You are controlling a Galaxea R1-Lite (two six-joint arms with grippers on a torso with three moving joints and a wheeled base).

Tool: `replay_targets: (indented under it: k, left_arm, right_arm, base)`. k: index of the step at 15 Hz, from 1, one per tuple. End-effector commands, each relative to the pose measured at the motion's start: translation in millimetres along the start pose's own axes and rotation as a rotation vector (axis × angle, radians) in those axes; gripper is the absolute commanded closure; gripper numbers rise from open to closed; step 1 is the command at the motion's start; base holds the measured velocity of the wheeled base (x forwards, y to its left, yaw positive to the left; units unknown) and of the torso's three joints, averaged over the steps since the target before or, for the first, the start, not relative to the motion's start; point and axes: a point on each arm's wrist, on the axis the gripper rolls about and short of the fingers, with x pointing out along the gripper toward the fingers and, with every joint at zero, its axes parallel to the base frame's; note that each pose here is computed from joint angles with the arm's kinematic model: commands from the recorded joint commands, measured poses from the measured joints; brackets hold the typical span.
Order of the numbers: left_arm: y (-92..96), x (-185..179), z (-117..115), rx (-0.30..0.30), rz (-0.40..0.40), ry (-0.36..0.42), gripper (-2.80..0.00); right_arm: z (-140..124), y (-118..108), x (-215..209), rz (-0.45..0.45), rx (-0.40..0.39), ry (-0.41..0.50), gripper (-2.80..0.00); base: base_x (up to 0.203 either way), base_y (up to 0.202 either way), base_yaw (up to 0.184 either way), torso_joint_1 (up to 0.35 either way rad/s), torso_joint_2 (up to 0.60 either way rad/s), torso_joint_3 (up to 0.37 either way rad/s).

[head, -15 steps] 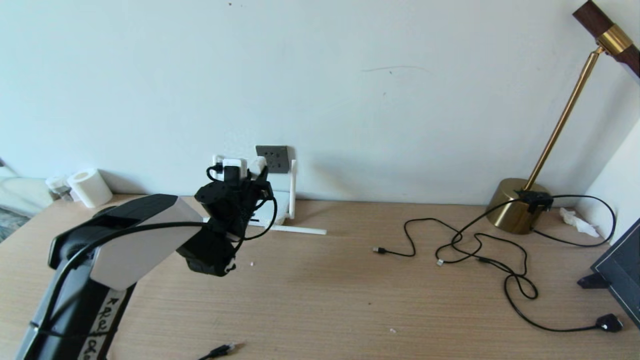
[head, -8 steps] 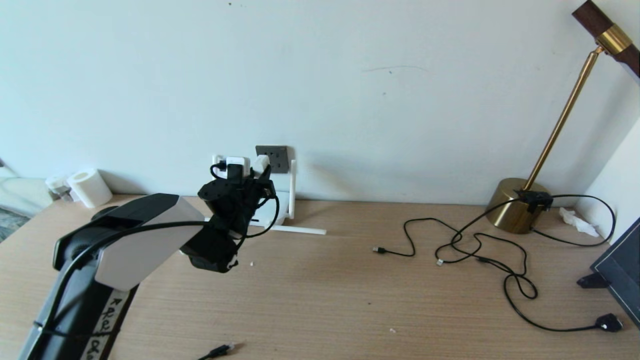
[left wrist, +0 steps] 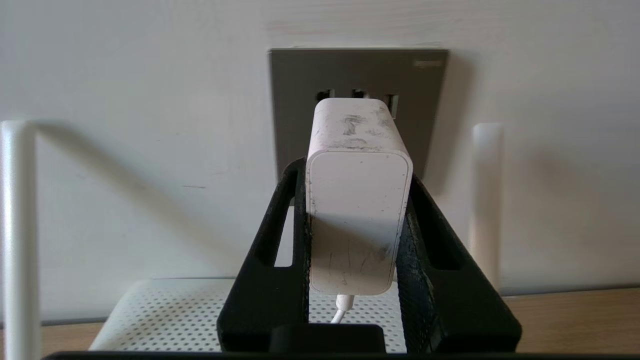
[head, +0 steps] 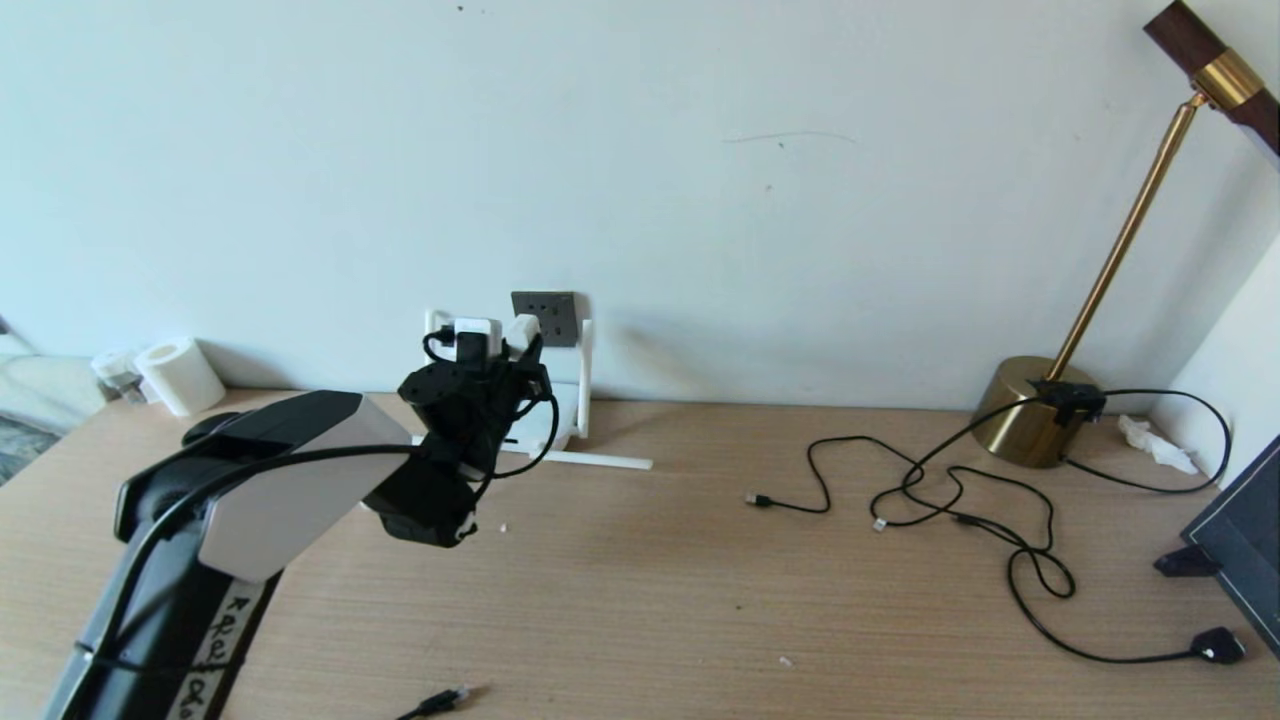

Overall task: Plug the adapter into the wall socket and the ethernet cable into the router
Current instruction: Align plug and socket

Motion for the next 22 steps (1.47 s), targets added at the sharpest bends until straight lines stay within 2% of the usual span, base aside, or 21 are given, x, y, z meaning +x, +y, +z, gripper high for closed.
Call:
replay_targets:
  k: [1, 9, 22]
  left_arm:
    - [-0.2, 1.1, -0.9, -0.001, 0.002, -0.011, 0.0]
    - [-2.4, 4.5, -16.3, 0.0, 0.009, -0.009, 0.0]
    - [-3.5, 24.1, -9.3, 0.021, 0.007, -0.053, 0.0]
  right_arm:
    - [0.0, 0.0, 0.0, 0.0, 0.0, 0.0, 0.0]
    - [0.0, 0.0, 0.0, 0.0, 0.0, 0.0, 0.0]
    - [0.0, 0.0, 0.0, 0.0, 0.0, 0.0, 0.0]
  base:
    - [0.0, 0.0, 0.0, 0.0, 0.0, 0.0]
    - [0.0, 0.0, 0.0, 0.0, 0.0, 0.0]
    - [0.0, 0.0, 0.0, 0.0, 0.0, 0.0]
